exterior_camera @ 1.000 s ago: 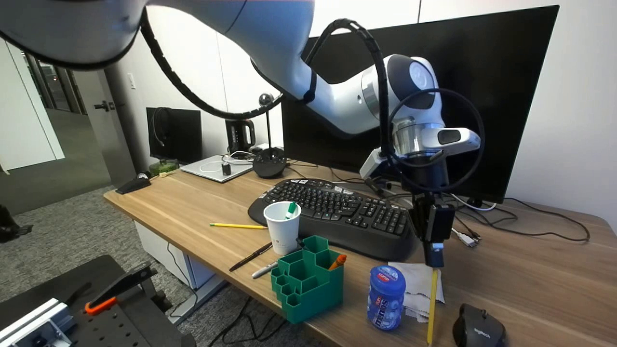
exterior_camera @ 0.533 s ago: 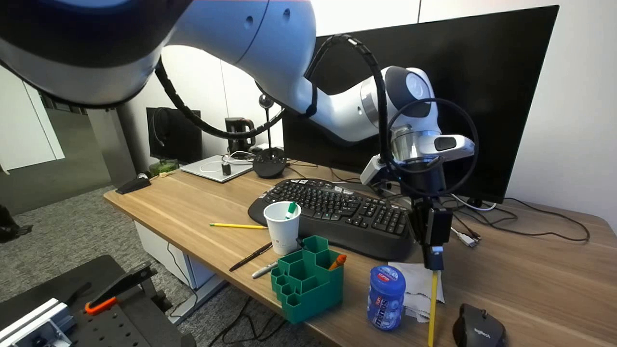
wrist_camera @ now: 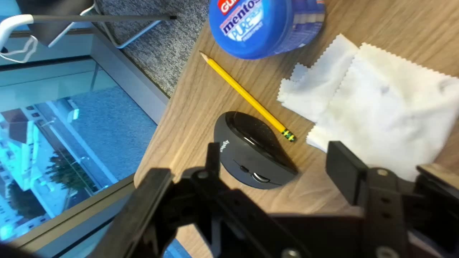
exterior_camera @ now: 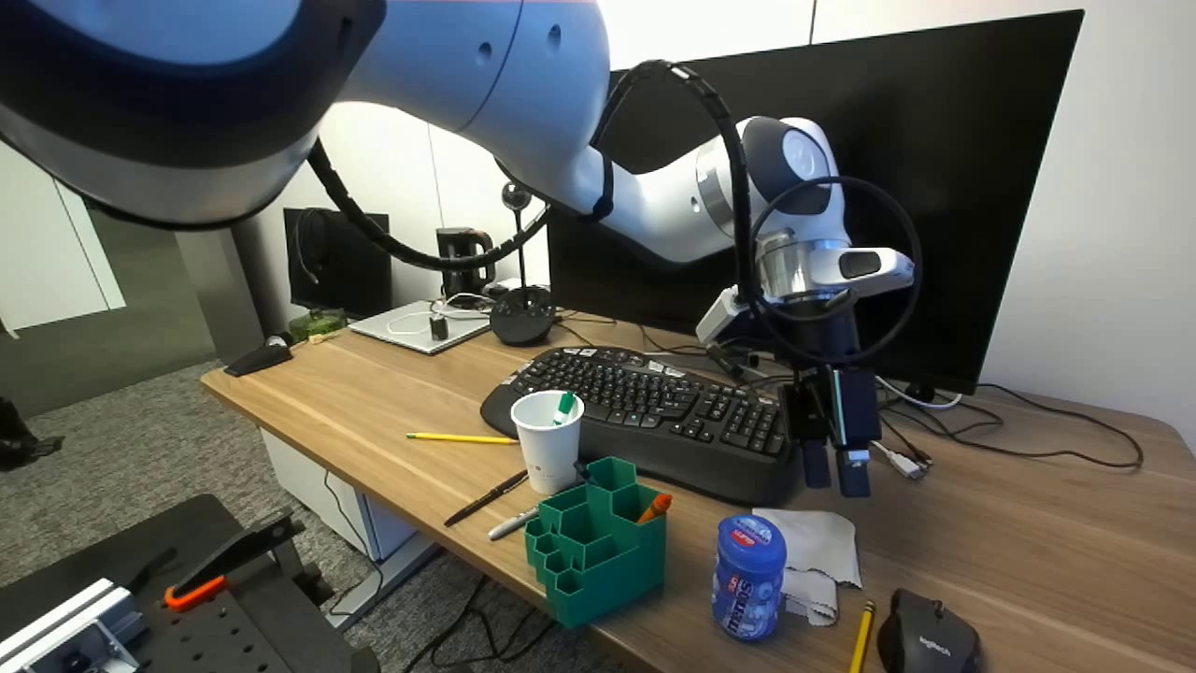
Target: Remove the pencil from the green stand
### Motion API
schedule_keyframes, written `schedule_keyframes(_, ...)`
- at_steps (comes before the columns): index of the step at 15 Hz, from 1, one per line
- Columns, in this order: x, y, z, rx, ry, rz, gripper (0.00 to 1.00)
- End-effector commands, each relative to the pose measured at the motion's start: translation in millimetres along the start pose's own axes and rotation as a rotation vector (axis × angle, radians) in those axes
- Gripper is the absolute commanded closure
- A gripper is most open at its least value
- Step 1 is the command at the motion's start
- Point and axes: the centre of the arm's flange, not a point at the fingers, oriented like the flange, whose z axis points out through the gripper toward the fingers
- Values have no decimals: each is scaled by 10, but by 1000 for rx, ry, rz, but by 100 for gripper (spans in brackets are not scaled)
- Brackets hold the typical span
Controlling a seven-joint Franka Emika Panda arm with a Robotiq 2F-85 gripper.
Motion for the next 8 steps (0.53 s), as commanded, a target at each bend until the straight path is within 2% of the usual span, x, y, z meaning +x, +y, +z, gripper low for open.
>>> schedule_keyframes(1,-171,238,-389,142,-15,-134,0)
schedule_keyframes(4,-335,378,-656,244,-19,-241,0)
schedule_keyframes(5,-43,52,-604,168,11,-177,0)
schedule_keyframes(8,-53,76,-667,178,11,-183,0)
